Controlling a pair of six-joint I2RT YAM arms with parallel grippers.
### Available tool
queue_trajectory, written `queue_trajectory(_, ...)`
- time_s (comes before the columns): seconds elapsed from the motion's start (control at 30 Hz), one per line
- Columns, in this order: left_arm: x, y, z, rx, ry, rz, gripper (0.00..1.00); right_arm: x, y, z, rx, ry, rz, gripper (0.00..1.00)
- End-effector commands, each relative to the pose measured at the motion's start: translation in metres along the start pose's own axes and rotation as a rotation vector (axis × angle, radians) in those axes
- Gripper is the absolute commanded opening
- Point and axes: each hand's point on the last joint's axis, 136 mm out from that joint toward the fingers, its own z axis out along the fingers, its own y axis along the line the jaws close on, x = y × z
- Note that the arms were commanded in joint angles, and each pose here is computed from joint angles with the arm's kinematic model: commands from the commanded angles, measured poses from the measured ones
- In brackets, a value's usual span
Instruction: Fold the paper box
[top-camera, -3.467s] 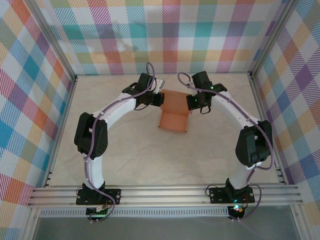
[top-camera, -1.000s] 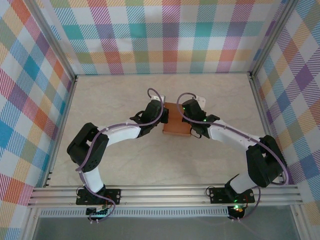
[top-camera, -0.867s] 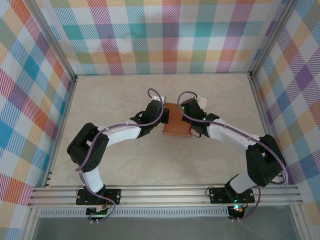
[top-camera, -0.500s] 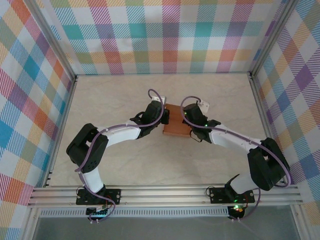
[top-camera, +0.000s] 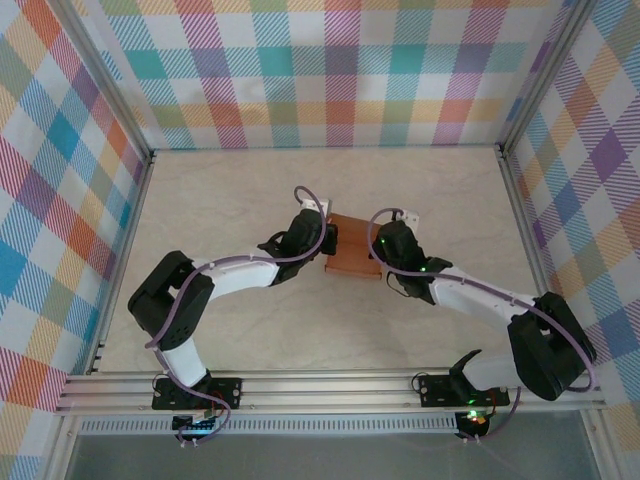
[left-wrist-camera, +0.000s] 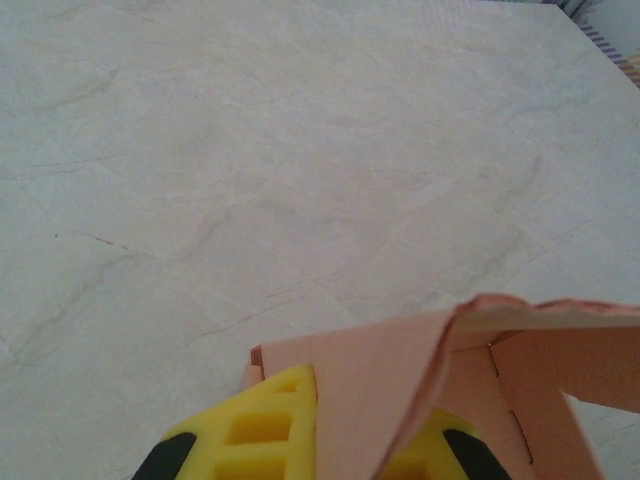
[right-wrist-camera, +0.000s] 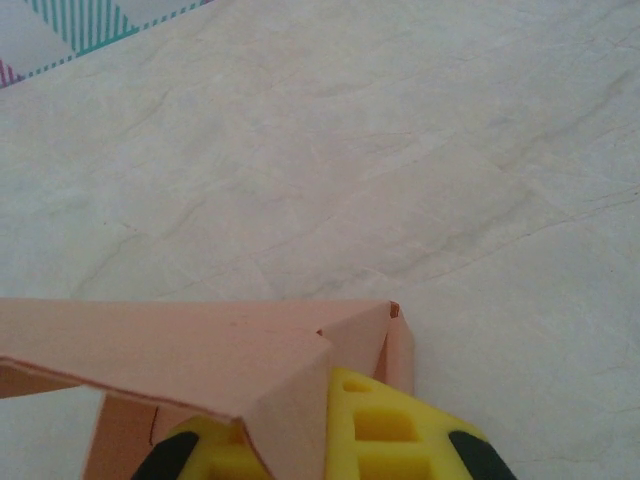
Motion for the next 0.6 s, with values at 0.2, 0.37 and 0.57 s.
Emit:
queue_trajectory(0.2,0.021,-0.003,-0.014,0.007,-0.007,-0.001,0.0,0.016,0.016,-0.013,-0.158,0.018,-0.081,0.0)
queue_trajectory(0.37,0.031,0.002,-0.017,-0.008,-0.011,-0.022,0.0,0.023,0.014,-0.016,-0.189,0.014,-0.121,0.0)
queue_trajectory(0.57,0.037,0.005,-0.022,-0.023,-0.023,-0.036,0.0,0.036,0.01,-0.019,-0.224,0.008,-0.178,0.0)
